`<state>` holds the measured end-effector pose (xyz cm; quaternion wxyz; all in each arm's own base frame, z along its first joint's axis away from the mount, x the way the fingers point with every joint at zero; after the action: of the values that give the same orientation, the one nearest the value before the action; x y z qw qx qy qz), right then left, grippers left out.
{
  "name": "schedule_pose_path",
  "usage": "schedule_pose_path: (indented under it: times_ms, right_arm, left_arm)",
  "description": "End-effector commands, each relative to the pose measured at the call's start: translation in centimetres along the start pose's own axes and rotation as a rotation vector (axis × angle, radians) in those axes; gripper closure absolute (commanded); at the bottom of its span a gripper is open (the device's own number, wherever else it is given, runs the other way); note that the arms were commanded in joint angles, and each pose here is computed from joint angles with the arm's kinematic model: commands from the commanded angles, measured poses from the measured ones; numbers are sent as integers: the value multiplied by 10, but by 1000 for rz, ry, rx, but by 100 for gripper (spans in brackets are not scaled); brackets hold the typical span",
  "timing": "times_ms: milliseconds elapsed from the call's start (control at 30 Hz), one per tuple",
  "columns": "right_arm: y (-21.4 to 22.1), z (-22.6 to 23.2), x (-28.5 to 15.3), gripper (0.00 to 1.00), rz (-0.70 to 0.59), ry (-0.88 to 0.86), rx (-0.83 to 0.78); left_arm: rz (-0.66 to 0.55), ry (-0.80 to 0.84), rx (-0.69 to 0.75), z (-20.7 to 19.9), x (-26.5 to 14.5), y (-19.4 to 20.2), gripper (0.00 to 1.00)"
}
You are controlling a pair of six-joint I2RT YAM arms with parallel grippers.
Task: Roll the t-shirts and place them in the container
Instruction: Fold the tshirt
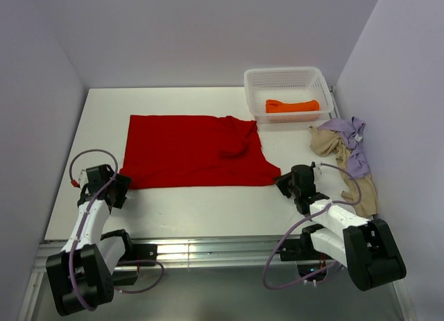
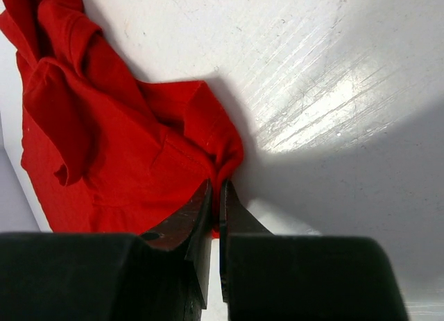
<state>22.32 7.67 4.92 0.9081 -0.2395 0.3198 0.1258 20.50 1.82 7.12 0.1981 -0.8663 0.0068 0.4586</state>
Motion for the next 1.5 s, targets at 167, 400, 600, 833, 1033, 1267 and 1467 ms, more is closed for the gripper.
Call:
schedule_pose_path:
  times_ms: [167, 400, 600, 833, 1033, 1267, 1467]
  right_arm:
    - [-8, 17, -2, 96, -38, -60, -9]
    - [-6, 17, -2, 99, -23, -52, -28]
    - [-16, 55, -6, 100, 6, -67, -58]
    - [-54, 125, -54, 100, -80, -215, -66]
    - [-20, 55, -40, 100, -11, -101, -7]
    - [-5, 5, -43, 100, -27, -47, 32]
    - [-7, 2, -51, 100, -48, -41, 27]
  left_arm:
    - [-44, -12, -28, -3, 18, -10, 41]
    - [-22, 7, -36, -13, 28, -12, 100]
    - [-19, 35, -31, -47, 13, -33, 100]
    - [-48, 164, -26, -95, -42, -74, 100]
    - [35, 50, -35, -32, -8, -36, 100]
    - [107, -14, -46, 1, 7, -10, 100]
    - [32, 8, -65, -4, -8, -19, 100]
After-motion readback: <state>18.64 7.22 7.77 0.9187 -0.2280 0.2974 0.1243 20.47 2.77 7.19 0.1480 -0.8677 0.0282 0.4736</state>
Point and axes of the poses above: each gripper's point midway between its finger pads, its own x axis out along the fingers, its own z axis along the line the jaws close on, y = z × x, the point moved 5 cm from there along -x, back along the fingers
